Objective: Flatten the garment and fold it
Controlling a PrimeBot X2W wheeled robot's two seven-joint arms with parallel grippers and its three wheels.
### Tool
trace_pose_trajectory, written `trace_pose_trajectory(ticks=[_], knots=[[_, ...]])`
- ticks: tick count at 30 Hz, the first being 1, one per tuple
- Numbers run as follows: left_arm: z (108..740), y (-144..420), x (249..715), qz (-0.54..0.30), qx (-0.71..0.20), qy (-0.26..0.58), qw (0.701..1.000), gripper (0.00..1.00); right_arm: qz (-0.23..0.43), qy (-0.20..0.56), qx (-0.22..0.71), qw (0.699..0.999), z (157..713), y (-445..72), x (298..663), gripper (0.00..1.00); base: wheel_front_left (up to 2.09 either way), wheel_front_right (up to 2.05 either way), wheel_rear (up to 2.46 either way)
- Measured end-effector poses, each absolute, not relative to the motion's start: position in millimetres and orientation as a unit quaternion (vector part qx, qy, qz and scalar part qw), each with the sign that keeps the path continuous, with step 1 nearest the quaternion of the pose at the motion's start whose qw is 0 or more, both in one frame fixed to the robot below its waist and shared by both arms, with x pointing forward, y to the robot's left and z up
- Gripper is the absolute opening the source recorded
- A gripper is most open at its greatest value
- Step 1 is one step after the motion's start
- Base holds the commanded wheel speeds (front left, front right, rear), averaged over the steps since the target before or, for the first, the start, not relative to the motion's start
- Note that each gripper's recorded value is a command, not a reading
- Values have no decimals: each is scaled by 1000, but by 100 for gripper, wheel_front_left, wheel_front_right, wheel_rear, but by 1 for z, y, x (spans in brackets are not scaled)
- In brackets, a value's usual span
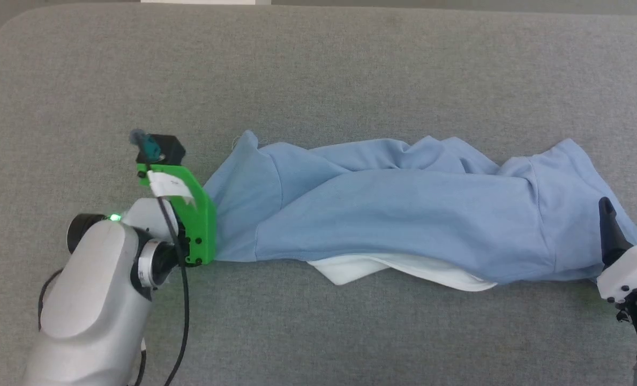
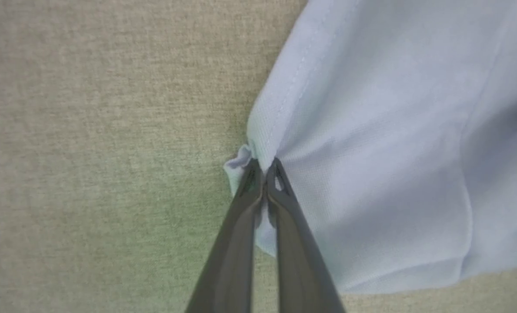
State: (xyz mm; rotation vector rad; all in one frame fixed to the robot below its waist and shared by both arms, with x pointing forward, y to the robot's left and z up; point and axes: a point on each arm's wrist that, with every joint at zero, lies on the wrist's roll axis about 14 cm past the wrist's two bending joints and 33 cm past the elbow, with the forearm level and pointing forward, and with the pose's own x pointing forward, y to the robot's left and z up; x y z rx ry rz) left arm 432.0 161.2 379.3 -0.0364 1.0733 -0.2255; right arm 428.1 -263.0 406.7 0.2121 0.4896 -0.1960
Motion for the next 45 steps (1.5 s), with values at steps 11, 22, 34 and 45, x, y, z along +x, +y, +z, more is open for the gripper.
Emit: trace_pose_trajectory(ticks=[11,22,34,45], knots=[[419,150,448,-106,-97,421,896,0,-111,335,49,934,394,-282,407,100,0,0,0],[409,141,445,-116,-106,424,892,0,-47,486,-55,871,380,-281,413,100,0,0,0],[396,146,442,-107,-111,437,886,0,3,547,-74,834,372,-265,417,0,0,0,0],[423,145,452,-108,-139,382,907,0,-11,470,-43,882,404,-269,432,0,0,0,0]])
